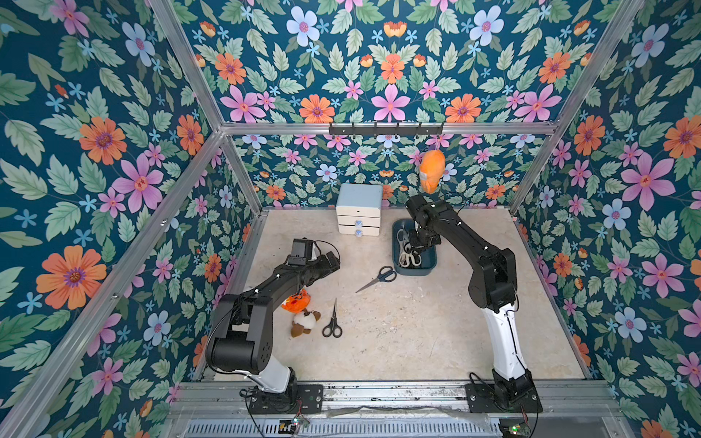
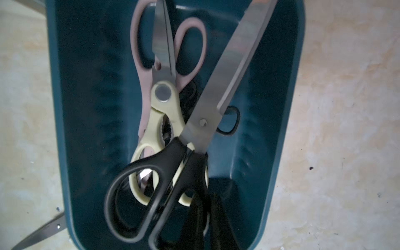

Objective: Put the scissors into the storage box
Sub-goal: Place the scissors in the storage box.

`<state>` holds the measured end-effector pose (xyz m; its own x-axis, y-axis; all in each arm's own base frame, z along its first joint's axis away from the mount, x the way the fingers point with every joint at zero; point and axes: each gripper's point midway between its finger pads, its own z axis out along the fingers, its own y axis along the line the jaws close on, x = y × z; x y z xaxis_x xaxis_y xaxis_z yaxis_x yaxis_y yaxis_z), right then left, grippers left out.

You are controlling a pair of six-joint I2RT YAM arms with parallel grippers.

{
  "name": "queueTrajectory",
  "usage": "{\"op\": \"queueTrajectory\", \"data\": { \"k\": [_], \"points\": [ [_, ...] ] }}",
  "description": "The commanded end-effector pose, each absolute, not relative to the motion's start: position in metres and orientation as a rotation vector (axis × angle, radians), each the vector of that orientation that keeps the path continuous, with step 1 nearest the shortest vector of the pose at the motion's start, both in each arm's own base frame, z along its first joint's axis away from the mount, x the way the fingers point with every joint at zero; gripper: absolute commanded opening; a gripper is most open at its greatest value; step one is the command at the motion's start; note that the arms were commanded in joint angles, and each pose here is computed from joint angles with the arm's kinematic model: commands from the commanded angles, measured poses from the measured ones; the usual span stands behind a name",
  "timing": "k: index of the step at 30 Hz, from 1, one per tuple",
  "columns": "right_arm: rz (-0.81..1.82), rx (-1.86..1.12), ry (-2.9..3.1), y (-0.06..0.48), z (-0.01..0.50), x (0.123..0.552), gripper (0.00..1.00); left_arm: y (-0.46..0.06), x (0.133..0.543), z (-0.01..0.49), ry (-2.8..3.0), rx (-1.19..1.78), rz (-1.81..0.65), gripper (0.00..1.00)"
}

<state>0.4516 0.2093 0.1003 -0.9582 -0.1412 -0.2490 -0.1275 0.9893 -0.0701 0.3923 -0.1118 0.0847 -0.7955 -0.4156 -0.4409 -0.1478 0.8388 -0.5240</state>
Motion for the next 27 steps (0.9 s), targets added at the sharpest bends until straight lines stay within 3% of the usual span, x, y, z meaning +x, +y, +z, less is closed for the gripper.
{"op": "queueTrajectory", "data": {
  "k": [1,11,15,19,27],
  "points": [
    [-0.093,-0.267,2.924,0.208,0.087,0.442,0.00,-0.113,0.397,0.089,2.445,-0.410,-0.642,0.99],
    [-0.113,-0.228,2.938,0.205,0.072,0.439,0.01,-0.108,0.390,0.084,2.463,-0.414,-0.605,0.99],
    [-0.101,-0.167,2.915,0.205,0.081,0.441,0.19,-0.107,0.389,0.082,2.457,-0.424,-0.602,0.99],
    [-0.082,-0.058,2.873,0.208,0.101,0.440,0.30,-0.111,0.391,0.082,2.462,-0.414,-0.627,0.99],
    [-0.045,0.306,2.780,0.240,0.130,0.410,0.32,-0.111,0.391,0.084,2.440,-0.423,-0.640,0.99]
  ]
}}
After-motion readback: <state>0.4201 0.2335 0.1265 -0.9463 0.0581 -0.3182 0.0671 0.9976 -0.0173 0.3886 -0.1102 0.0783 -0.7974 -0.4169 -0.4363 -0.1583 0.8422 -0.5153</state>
